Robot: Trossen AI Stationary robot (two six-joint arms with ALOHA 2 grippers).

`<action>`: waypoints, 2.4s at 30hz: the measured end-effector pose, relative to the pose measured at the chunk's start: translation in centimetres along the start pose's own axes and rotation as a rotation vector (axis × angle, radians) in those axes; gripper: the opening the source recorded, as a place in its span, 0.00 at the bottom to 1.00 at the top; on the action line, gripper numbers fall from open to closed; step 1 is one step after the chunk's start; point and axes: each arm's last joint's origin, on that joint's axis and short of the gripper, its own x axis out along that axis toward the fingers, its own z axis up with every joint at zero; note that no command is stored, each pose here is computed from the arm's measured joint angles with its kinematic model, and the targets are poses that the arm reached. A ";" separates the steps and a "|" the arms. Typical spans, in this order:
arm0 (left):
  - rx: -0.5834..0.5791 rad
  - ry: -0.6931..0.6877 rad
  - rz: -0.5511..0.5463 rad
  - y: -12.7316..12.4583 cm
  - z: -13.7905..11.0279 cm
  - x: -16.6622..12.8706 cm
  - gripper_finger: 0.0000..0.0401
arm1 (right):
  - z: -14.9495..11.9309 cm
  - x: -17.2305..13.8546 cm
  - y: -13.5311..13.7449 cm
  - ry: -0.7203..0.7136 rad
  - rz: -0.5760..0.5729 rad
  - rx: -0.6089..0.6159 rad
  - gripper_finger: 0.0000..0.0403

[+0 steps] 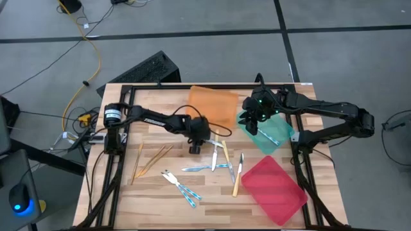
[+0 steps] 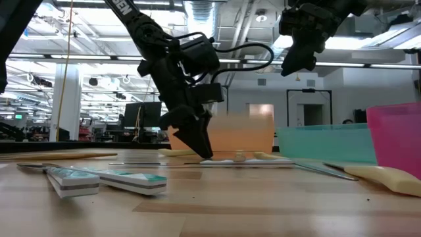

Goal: Sort silverware by color (type)
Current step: Put the yellow knife into the red bin

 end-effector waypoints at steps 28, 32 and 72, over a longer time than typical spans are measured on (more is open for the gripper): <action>-0.239 -0.058 -0.019 0.1 0.8 -2.1 0.05 | 0.5 -0.2 0.1 -0.051 0.006 0.010 0.40; -0.272 -0.112 -0.005 0.3 1.4 -3.2 0.05 | 1.0 -0.8 0.2 -0.076 0.007 -0.001 0.40; -0.275 -1.278 0.077 3.3 7.1 -25.4 0.06 | 8.9 -7.8 5.1 -0.941 0.215 -0.179 0.73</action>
